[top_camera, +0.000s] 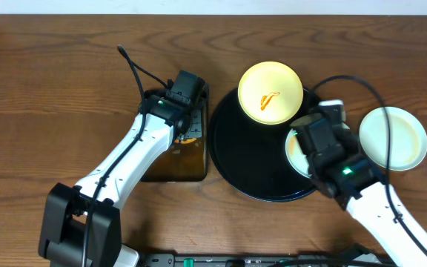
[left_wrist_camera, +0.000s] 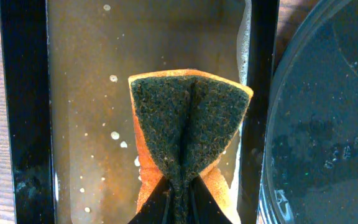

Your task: Clean dirty plates on tray and stack at the side

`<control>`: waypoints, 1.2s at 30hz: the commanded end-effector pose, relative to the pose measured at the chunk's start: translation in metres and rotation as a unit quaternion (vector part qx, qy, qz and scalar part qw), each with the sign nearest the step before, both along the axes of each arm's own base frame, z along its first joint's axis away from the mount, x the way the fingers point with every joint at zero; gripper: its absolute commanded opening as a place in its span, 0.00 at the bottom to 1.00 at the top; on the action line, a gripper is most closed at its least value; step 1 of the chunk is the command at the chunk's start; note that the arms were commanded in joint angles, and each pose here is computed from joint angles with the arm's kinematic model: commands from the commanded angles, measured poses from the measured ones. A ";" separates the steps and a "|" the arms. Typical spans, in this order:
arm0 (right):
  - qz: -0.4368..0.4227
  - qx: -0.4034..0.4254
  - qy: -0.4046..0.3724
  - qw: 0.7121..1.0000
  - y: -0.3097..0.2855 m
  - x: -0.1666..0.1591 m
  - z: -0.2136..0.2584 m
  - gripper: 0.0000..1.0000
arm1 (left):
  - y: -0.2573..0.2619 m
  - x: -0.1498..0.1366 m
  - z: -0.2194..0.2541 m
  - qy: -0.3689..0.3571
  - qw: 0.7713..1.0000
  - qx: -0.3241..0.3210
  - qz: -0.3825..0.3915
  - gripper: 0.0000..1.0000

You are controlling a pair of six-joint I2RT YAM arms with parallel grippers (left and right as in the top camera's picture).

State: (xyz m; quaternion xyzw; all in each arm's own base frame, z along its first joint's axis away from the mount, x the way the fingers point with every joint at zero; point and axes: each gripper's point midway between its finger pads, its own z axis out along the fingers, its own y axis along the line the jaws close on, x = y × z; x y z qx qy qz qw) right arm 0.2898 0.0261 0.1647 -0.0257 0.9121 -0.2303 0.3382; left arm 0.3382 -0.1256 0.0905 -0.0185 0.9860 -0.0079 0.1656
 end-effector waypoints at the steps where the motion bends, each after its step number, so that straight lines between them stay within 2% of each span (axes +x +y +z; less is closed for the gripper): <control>1: -0.094 0.103 0.005 0.990 -0.015 -0.010 -0.015 0.34 | 0.005 0.003 0.001 -0.005 1.000 0.011 0.004 0.08; 5: -0.136 0.175 0.046 0.974 -0.026 -0.018 -0.031 0.44 | 0.005 0.003 0.001 -0.005 1.000 0.011 0.004 0.08; 8: -0.156 0.228 0.075 0.958 -0.030 -0.025 -0.042 0.45 | 0.005 0.003 0.001 -0.005 1.000 0.011 0.004 0.09; 16: -0.243 0.301 0.121 0.914 -0.060 -0.047 -0.078 0.48 | 0.005 0.003 0.001 -0.005 1.000 0.011 0.004 0.09; 20: -0.228 0.347 0.132 0.900 -0.058 -0.047 -0.096 0.49 | 0.005 0.003 0.001 -0.005 1.000 0.011 0.004 0.08; 26: -0.247 0.369 0.123 0.888 -0.066 -0.051 -0.117 0.49 | 0.006 0.002 0.000 -0.002 1.000 0.012 0.004 0.09; 32: -0.219 0.424 0.107 0.872 -0.050 -0.045 -0.133 0.47 | 0.006 0.002 0.000 -0.001 1.000 0.012 0.004 0.09; 36: -0.218 0.434 0.098 0.868 -0.047 -0.045 -0.143 0.43 | 0.006 0.001 0.000 0.000 1.000 0.012 0.004 0.08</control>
